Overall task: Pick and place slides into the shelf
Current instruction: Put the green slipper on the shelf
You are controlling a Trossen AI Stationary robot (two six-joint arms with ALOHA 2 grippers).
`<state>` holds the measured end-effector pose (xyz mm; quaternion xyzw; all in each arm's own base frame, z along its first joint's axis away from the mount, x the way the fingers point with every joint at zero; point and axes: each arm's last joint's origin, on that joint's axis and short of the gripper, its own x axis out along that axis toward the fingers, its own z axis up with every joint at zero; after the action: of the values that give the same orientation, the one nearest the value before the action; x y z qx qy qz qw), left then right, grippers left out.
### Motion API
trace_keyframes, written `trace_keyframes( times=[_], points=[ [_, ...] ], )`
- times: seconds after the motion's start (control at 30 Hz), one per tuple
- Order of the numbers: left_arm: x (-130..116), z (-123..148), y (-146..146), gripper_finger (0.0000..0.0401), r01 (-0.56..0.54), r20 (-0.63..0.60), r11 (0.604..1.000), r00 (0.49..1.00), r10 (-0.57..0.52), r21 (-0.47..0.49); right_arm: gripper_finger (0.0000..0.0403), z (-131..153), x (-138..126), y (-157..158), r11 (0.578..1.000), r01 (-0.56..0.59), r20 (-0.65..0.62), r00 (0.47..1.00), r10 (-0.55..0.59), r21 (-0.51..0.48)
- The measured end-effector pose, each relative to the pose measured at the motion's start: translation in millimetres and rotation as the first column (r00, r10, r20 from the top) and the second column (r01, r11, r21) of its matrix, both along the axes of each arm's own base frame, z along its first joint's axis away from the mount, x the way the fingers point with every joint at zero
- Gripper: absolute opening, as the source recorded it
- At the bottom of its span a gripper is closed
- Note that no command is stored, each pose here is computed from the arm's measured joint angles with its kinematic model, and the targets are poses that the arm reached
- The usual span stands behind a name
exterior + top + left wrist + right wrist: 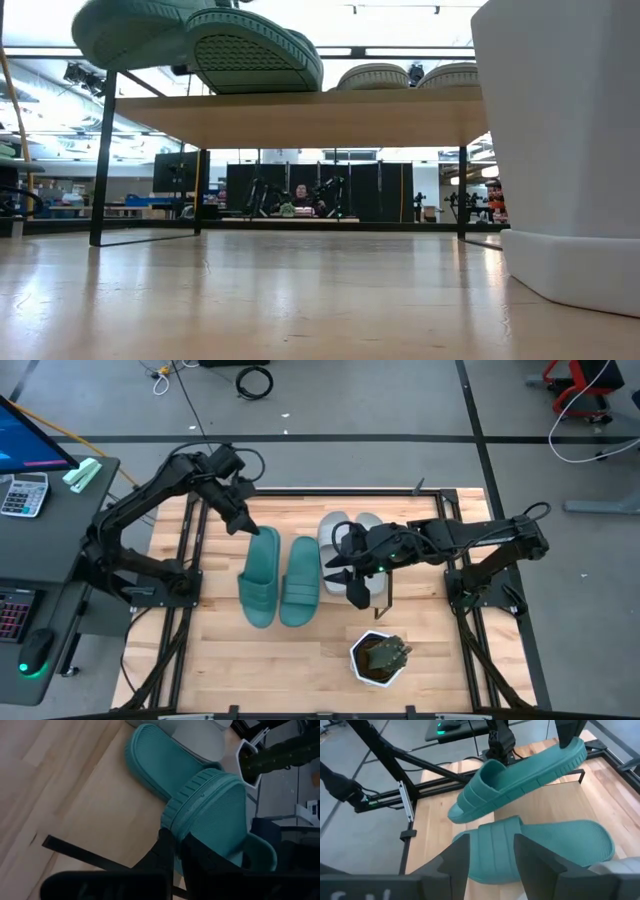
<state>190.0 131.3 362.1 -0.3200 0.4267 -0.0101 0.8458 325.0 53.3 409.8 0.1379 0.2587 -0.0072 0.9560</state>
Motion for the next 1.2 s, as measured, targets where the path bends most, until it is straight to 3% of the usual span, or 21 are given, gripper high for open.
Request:
trace_keyframes(
  times=[0.77, 1.2],
  points=[
    [9.5, -11.8, 12.2, 0.0016, 0.006, -0.036, 1.000, 0.999, -0.006, 0.019, 0.0160, 0.2, -0.1, 0.1, 0.999, 0.023, -0.002, 1.000, -0.023, 0.039],
    [11.3, -21.0, 16.4, 0.0014, 0.015, -0.127, 0.999, 0.992, -0.008, 0.051, 0.0160, 0.4, -0.5, 0.9, 0.998, 0.028, -0.003, 1.000, -0.028, 0.052]
  ],
)
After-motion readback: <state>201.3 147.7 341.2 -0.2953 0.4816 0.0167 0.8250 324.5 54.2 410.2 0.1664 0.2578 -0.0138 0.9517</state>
